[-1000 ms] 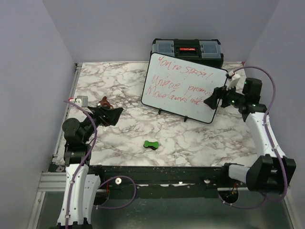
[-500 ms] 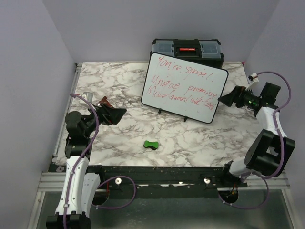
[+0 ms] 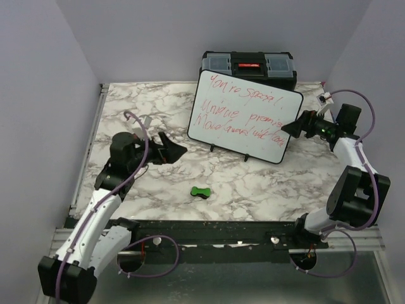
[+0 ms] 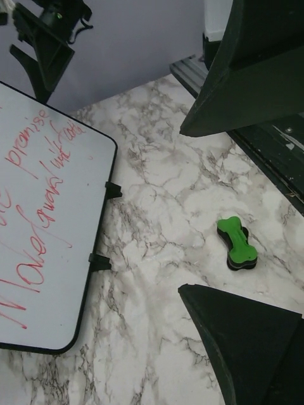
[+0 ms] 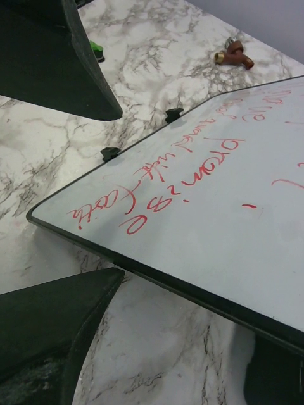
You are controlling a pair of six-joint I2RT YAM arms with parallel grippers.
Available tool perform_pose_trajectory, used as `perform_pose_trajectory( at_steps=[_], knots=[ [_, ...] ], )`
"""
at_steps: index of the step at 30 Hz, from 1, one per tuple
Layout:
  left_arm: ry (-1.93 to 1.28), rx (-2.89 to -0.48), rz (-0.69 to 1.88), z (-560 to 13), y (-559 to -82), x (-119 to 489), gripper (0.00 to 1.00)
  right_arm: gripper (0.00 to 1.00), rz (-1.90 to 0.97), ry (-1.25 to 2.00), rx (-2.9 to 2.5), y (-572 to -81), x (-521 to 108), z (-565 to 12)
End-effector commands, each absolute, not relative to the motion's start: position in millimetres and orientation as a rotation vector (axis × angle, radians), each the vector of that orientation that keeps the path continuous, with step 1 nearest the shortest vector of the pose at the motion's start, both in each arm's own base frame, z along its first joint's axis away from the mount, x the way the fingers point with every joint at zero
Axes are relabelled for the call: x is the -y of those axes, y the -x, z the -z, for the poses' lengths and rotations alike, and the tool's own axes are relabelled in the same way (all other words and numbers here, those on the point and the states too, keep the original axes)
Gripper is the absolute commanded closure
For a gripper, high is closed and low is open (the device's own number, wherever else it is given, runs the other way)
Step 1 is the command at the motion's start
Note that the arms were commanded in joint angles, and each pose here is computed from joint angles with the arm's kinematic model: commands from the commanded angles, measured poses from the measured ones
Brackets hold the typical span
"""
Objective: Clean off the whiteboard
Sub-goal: Pick up the whiteboard eraser from the center of the board.
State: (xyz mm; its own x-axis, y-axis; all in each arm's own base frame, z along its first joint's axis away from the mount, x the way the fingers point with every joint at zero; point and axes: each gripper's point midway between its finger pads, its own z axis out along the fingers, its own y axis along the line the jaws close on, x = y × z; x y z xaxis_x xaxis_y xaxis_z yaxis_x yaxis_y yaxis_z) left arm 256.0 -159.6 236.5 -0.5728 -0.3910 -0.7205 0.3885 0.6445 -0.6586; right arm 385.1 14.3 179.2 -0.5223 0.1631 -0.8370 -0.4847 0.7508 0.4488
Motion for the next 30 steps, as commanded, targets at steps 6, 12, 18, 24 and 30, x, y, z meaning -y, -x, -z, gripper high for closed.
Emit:
perform_pose_trajectory(
  at_steps=[6, 12, 18, 24, 30],
  knots=[
    [-0.076, -2.065, 0.574, -199, -244, 173, 0.02, 0.0, -0.814, 0.252, -1.976, -376, -15, -167],
    [-0.277, -2.001, 0.683, -203, -216, 206, 0.03, 0.0, -0.78, 0.274, -1.99, -374, -12, -162],
    [-0.476, -2.101, 0.619, -185, -198, 202, 0.02, 0.0, -0.764, 0.3, -1.988, -373, -12, -160],
    [-0.687, -2.29, 0.538, -158, -186, 204, 0.01, 0.0, -0.775, 0.314, -2.007, -372, -12, -151],
    [-0.917, -2.213, 0.572, -150, -190, 231, 0.01, 0.0, -0.754, 0.332, -2.014, -370, -11, -150]
  ],
)
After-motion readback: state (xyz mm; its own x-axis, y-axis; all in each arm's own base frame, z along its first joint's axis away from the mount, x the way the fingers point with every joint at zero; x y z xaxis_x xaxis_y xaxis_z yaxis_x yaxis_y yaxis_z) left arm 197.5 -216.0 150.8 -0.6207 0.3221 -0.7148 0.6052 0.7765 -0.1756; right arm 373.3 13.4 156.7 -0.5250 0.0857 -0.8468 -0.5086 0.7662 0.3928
